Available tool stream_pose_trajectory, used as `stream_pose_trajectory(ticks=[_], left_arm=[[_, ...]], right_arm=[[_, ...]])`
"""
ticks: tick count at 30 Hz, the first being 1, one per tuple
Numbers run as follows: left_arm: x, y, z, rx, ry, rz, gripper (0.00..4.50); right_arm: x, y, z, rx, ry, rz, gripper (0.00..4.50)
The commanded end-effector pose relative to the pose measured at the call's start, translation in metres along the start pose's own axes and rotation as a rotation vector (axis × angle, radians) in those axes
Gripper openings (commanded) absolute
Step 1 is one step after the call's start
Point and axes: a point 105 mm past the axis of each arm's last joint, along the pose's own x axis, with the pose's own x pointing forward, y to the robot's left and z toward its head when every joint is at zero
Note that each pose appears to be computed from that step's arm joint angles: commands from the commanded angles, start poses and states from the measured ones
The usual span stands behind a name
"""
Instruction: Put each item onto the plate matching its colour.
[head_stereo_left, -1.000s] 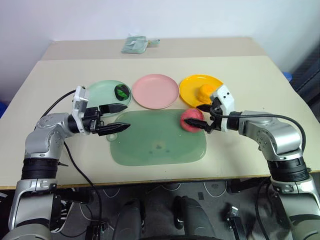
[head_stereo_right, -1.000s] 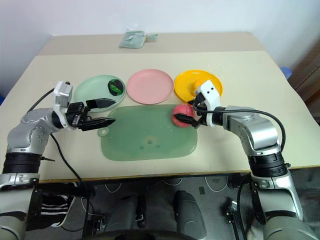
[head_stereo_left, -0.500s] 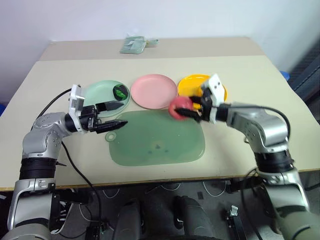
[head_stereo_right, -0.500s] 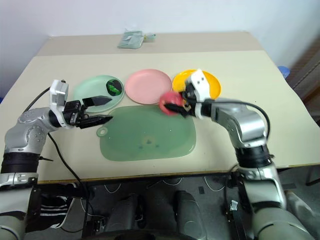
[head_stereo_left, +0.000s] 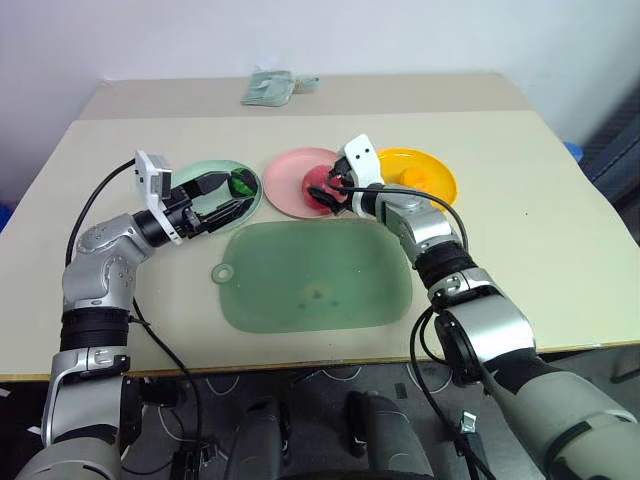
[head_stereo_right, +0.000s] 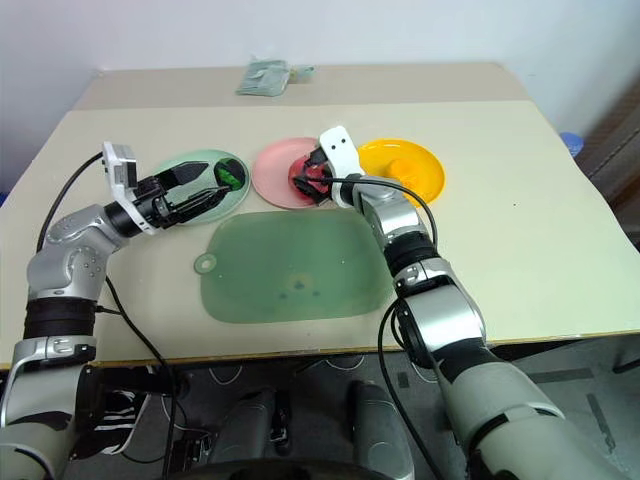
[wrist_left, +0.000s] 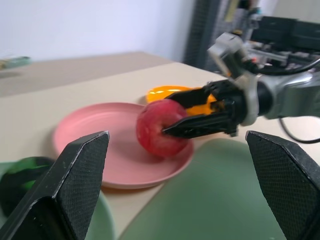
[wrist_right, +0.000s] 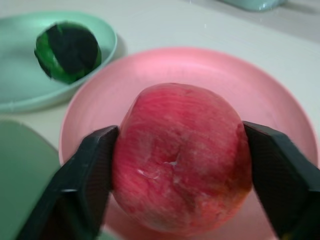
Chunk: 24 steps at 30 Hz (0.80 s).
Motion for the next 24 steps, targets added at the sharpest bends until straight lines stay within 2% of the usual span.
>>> stream_pose_trajectory(ticks=[1,5,8,11,14,18,20,24], left_arm=[[-0.001,-0.002,0.015,0.054,-0.037,-0.007,4.5],[0.001,-0.009,0.017,0.04,-0.053,-0.067,4.5],[-0.002,-0.022,0.017,-0.005,-0.056,-0.185,4.5],[-0.005,-0.032,0.013,-0.012,-0.028,-0.269,4.5],[-0.009,-0.035,0.011,0.002,-0.014,-0.31,4.5],[-0.009,-0.036,0.003,-0.025,0.021,-0.317,4.5],[-0.007,-0.037,-0.001,-0.039,0.031,-0.32,4.5],[0.001,-0.04,-0.005,-0.049,0.046,-0.353,4.5]], right_arm=[[-0.007,-0.011,0.042,0.0,-0.159,-0.006,4.47],[-0.039,-0.015,0.093,0.044,-0.369,0.043,4.47],[-0.081,0.007,0.119,-0.031,-0.474,0.191,4.47],[-0.122,0.026,0.103,-0.128,-0.426,0.311,4.47],[-0.166,0.033,0.068,-0.19,-0.303,0.39,4.47],[-0.217,0.038,0.038,-0.258,-0.156,0.431,4.47],[-0.232,0.033,0.027,-0.323,-0.058,0.423,4.47],[-0.243,0.021,0.031,-0.349,-0.022,0.364,4.47]])
